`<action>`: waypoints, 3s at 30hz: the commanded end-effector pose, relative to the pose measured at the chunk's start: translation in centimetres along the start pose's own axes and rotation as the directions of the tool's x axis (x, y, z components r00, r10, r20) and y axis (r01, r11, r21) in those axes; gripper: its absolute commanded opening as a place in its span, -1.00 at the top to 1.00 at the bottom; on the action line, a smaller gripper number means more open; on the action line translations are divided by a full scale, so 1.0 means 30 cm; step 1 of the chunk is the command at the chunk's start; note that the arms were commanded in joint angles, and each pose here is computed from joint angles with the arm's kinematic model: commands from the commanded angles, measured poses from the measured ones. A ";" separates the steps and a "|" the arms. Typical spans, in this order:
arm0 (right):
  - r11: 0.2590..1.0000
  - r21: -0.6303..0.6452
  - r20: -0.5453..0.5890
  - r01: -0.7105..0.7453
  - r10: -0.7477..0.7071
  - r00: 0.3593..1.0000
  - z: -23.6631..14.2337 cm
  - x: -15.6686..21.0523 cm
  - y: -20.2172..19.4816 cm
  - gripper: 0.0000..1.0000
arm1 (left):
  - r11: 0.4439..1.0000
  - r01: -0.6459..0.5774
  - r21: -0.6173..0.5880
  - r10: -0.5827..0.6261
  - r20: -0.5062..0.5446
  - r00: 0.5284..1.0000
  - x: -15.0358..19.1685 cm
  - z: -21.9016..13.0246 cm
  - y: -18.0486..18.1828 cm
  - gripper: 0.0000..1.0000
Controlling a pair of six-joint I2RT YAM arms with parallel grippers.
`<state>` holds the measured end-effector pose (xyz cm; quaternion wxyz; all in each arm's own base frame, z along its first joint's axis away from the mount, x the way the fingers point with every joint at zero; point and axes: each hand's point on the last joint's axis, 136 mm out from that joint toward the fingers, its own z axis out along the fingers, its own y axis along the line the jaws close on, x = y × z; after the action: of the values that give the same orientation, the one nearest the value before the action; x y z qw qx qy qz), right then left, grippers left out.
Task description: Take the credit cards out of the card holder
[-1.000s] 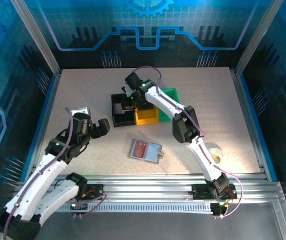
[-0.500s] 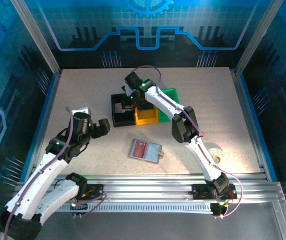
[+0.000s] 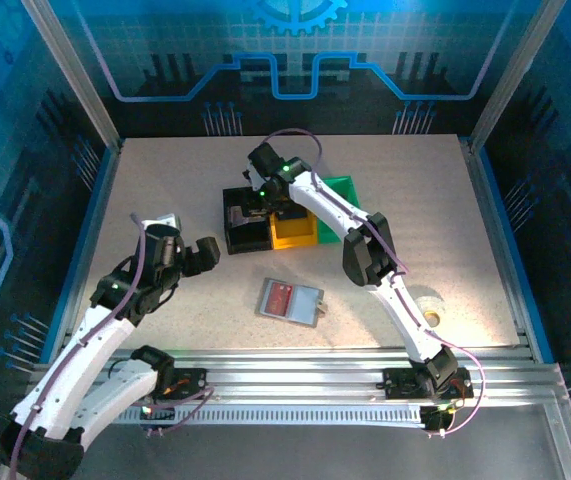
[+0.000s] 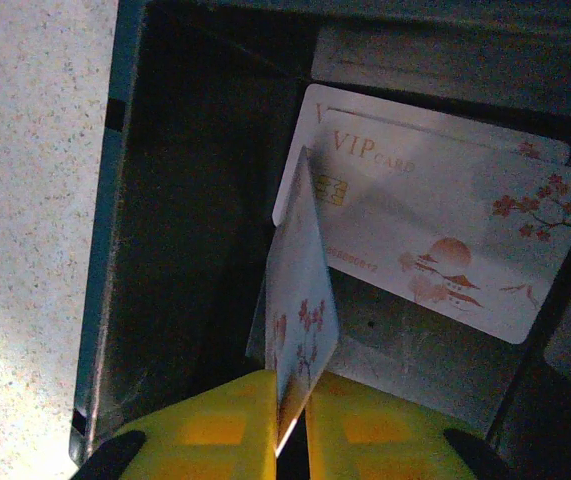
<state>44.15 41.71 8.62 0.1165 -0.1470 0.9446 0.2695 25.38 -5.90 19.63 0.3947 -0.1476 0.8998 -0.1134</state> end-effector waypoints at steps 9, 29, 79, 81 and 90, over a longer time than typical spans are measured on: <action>0.999 0.046 0.045 0.011 -0.013 0.999 -0.062 -0.043 -0.005 0.61 | 0.999 0.023 0.023 -0.023 0.023 0.999 -0.040 -0.026 -0.017 -0.98; 0.972 0.108 0.273 0.209 -0.231 0.934 -0.610 -0.008 0.265 0.15 | 0.998 0.007 0.068 -0.005 -0.023 1.000 -0.016 -0.014 -0.046 -0.98; 0.972 -0.017 0.278 -0.235 0.230 0.933 -0.177 0.821 -0.091 0.33 | 0.994 0.042 0.100 0.053 -0.788 0.613 0.565 0.144 -0.276 -0.75; 0.972 -0.022 0.271 -0.232 0.229 0.935 -0.166 0.820 -0.087 0.35 | 0.995 0.050 0.086 0.039 -0.801 0.597 0.591 0.153 -0.270 -0.71; 0.968 -0.037 0.258 -0.248 0.249 0.933 -0.122 0.824 -0.089 0.44 | 0.997 0.050 0.055 0.014 -0.805 0.593 0.632 0.185 -0.248 -0.69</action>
<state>21.40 31.80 3.08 0.1986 0.0020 0.9356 0.2920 18.86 -19.62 5.85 -0.0408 -0.0661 0.9775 -0.1962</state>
